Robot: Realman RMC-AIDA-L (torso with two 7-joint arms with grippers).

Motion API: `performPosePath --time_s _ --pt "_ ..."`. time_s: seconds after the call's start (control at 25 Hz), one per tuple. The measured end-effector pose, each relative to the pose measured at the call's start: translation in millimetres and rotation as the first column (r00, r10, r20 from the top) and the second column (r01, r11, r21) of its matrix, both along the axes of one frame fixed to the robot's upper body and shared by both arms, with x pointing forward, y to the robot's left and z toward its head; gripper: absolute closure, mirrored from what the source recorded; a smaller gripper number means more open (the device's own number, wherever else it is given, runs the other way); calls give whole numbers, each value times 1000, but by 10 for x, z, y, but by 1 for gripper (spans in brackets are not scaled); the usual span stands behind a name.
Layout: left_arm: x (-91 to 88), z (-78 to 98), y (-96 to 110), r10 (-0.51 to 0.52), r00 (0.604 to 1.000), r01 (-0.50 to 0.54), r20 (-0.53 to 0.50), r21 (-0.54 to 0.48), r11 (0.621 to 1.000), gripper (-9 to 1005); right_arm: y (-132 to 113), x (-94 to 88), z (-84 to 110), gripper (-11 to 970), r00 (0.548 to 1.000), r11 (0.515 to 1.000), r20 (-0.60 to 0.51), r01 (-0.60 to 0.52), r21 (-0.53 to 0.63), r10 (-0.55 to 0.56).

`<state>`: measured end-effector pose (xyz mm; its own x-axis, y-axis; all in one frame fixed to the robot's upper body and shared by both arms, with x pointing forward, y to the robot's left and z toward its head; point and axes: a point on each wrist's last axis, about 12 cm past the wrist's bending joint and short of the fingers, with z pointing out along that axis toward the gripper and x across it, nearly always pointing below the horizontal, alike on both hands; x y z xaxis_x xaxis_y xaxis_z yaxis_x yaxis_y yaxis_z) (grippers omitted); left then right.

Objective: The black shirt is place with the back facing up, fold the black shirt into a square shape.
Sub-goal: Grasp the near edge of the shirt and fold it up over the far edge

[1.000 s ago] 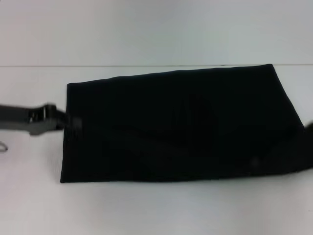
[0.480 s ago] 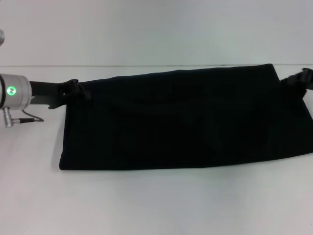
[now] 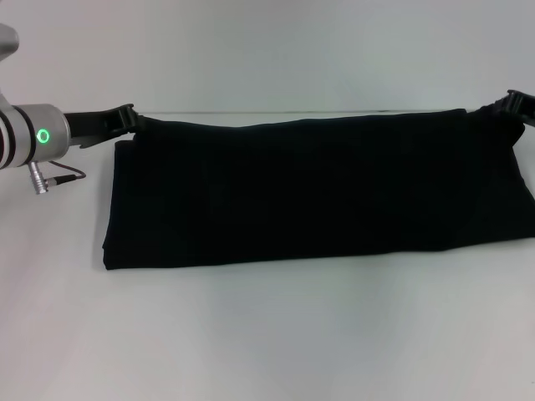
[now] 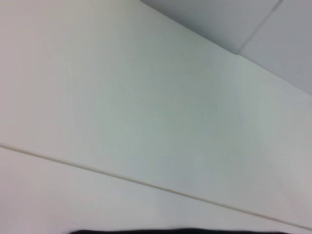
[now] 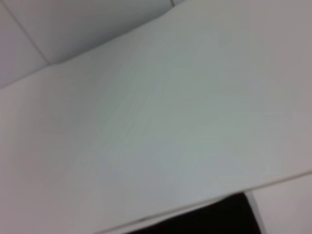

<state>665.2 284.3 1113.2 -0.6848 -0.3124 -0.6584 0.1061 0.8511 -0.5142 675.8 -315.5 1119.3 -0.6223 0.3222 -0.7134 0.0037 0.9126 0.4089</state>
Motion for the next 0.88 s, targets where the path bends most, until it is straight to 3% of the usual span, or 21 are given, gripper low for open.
performPosePath --time_s 0.2,0.48,0.88 --pt "22 -23 10 33 999 -33 8 23 999 992 3 32 32 924 999 1000 25 21 13 -21" --pt "42 -12 2 -5 999 2 35 91 996 988 51 98 85 924 999 999 49 16 -35 -15" --pt "100 -8 8 58 996 -66 68 118 991 981 93 192 169 925 995 996 94 43 -82 -35"
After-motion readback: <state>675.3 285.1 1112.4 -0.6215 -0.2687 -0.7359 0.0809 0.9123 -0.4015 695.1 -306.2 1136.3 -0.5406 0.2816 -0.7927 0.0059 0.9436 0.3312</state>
